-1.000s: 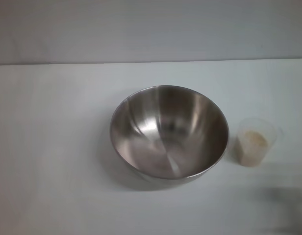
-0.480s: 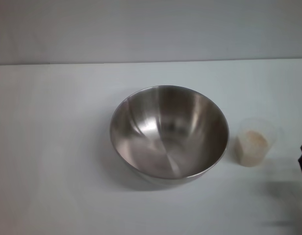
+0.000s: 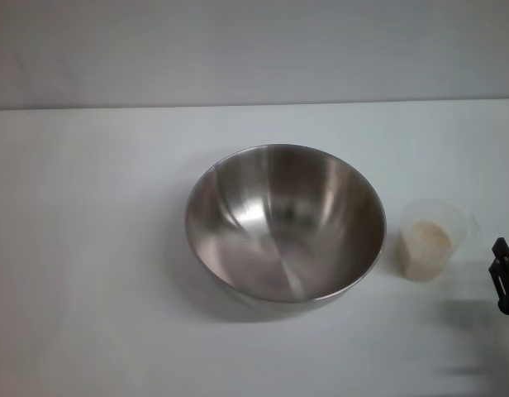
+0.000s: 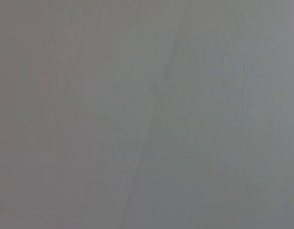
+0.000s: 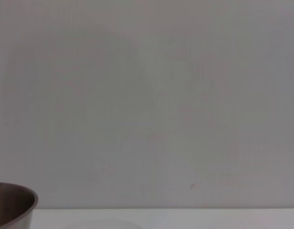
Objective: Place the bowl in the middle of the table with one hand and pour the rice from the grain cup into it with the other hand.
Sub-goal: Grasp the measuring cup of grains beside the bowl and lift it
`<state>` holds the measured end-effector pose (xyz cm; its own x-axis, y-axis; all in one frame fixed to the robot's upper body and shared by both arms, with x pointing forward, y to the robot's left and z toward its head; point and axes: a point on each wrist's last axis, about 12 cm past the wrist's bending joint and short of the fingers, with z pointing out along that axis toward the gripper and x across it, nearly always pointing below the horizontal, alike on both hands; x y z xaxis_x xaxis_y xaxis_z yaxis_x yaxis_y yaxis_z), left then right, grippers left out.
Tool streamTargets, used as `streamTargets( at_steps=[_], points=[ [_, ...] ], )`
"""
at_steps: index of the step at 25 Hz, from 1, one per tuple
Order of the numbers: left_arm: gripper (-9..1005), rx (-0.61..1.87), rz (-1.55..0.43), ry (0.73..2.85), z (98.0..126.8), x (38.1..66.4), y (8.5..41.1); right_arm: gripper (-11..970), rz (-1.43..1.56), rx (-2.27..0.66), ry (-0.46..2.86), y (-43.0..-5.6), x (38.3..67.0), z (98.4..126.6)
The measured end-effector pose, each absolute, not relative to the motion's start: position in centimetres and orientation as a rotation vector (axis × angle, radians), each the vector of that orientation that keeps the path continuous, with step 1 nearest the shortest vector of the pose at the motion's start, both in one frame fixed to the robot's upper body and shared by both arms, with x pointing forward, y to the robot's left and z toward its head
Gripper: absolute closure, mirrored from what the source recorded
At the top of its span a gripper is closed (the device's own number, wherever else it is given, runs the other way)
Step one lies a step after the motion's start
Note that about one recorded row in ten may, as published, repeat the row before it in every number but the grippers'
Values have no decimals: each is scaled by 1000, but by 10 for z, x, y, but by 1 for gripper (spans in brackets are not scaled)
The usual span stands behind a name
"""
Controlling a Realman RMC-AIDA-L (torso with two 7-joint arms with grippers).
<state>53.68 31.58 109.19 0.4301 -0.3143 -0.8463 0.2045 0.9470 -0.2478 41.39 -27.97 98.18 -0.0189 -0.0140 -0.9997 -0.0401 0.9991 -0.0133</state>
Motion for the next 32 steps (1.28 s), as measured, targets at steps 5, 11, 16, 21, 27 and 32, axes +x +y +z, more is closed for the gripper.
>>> streamTargets(
  at_steps=[5, 11, 16, 21, 27, 32],
  points=[
    [235, -112, -325, 1080, 1092, 537, 315, 438, 20, -52, 1593, -280, 417, 982],
    [235, -114, -328, 1078, 1092, 537, 314, 437, 16, -74, 1611, -281, 423, 980],
    [235, -114, -330, 1073, 1092, 537, 313, 437, 19, -85, 1614, -280, 427, 980],
    [235, -113, -331, 1071, 1093, 537, 313, 436, 20, -114, 1627, -280, 430, 979],
    [235, -114, -332, 1068, 1093, 537, 312, 435, 23, -117, 1624, -279, 432, 980],
    [235, -113, -333, 1067, 1093, 538, 312, 435, 27, -121, 1619, -278, 434, 981]
  ],
)
